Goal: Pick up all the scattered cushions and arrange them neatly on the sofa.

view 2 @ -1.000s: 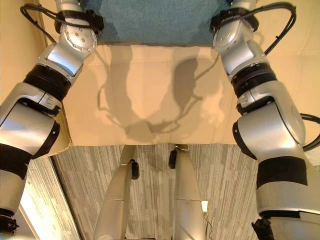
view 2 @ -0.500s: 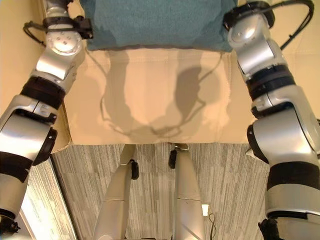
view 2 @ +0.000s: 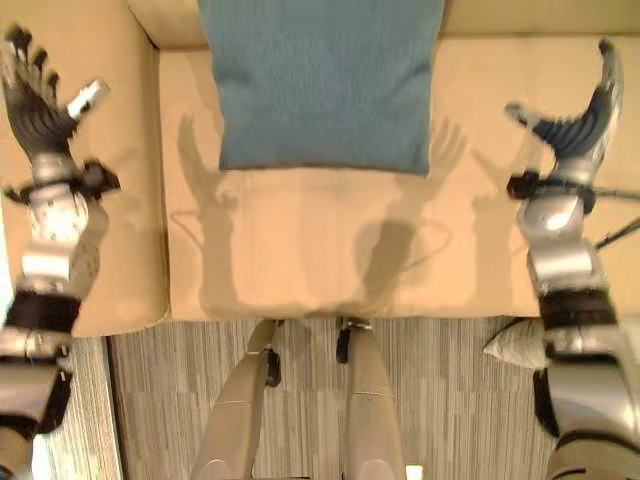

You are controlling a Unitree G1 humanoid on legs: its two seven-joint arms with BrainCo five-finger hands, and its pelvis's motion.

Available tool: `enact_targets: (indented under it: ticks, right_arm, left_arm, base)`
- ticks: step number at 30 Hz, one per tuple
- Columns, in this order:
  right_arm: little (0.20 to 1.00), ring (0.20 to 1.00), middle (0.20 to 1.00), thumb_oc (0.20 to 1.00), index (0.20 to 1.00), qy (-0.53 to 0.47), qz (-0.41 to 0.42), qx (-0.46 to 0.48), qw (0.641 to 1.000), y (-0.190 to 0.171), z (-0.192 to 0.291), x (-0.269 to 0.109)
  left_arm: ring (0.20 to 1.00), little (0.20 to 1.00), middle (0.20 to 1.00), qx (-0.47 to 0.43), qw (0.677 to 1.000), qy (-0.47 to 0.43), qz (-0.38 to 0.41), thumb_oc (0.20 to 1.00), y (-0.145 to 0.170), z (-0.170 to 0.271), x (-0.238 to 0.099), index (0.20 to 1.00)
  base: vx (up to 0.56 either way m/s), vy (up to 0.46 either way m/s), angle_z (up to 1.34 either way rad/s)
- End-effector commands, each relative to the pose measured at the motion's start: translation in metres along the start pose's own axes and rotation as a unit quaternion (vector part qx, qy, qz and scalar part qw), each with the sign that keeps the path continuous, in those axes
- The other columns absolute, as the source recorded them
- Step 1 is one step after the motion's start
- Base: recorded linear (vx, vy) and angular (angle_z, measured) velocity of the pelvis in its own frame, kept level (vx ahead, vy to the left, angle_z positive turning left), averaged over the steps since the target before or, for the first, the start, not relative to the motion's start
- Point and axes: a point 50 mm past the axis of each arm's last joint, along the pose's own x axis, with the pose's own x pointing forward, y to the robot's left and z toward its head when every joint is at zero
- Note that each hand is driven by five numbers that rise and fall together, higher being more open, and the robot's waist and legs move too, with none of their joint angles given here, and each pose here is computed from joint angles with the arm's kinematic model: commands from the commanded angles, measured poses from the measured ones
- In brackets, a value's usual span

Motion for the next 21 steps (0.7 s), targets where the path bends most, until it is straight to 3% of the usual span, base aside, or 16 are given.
enact_targets:
  ticks: [1, 7, 8, 9, 12, 13, 14, 18, 21]
  right_arm:
    - [1.0, 1.0, 1.0, 1.0, 1.0, 0.041, 0.081, 0.023, 0.996, 0.024, -0.033, -0.051]
    - [1.0, 1.0, 1.0, 1.0, 1.0, 0.192, 0.172, -0.012, 0.966, 0.026, -0.098, -0.137]
    - [1.0, 1.0, 1.0, 1.0, 1.0, 0.192, 0.172, -0.012, 0.966, 0.026, -0.098, -0.137]
    - [1.0, 1.0, 1.0, 1.0, 1.0, 0.239, 0.195, -0.017, 0.951, 0.027, -0.114, -0.161]
    - [1.0, 1.0, 1.0, 1.0, 1.0, 0.296, 0.235, -0.046, 0.925, 0.024, -0.134, -0.195]
    - [1.0, 1.0, 1.0, 1.0, 1.0, 0.346, 0.257, -0.067, 0.9, 0.022, -0.15, -0.22]
    - [1.0, 1.0, 1.0, 1.0, 1.0, 0.346, 0.257, -0.067, 0.9, 0.022, -0.15, -0.22]
    - [1.0, 1.0, 1.0, 1.0, 1.0, 0.426, 0.291, -0.093, 0.851, 0.012, -0.169, -0.266]
    - [1.0, 1.0, 1.0, 1.0, 1.0, 0.473, 0.294, -0.106, 0.824, 0.004, -0.178, -0.289]
  left_arm:
    - [1.0, 1.0, 1.0, 0.063, 0.992, 0.079, -0.077, 1.0, 0.003, -0.041, -0.05, 1.0]
    - [1.0, 1.0, 1.0, 0.124, 0.931, 0.326, -0.109, 1.0, 0.036, -0.115, -0.168, 1.0]
    - [1.0, 1.0, 1.0, 0.124, 0.931, 0.325, -0.109, 1.0, 0.036, -0.115, -0.168, 1.0]
    - [1.0, 1.0, 1.0, 0.143, 0.901, 0.394, -0.116, 1.0, 0.044, -0.13, -0.203, 1.0]
    - [1.0, 1.0, 1.0, 0.184, 0.854, 0.47, -0.122, 1.0, 0.06, -0.143, -0.247, 1.0]
    - [1.0, 1.0, 1.0, 0.218, 0.814, 0.523, -0.128, 1.0, 0.07, -0.152, -0.274, 1.0]
    - [1.0, 1.0, 1.0, 0.218, 0.814, 0.523, -0.127, 1.0, 0.07, -0.152, -0.274, 1.0]
    - [1.0, 1.0, 1.0, 0.273, 0.742, 0.597, -0.133, 1.0, 0.091, -0.16, -0.315, 1.0]
    - [1.0, 1.0, 1.0, 0.289, 0.723, 0.613, -0.132, 1.0, 0.097, -0.162, -0.321, 1.0]
  base:
    - [0.11, -0.035, 0.01]
    - [0.06, -0.04, -0.02]
    - [-0.01, -0.039, -0.03]
    - [-0.01, -0.034, -0.03]
    - [0.01, -0.055, -0.11]
    - [0.03, -0.055, -0.03]
    - [0.03, -0.058, -0.07]
    - [0.01, -0.074, -0.06]
    - [-0.08, -0.073, 0.05]
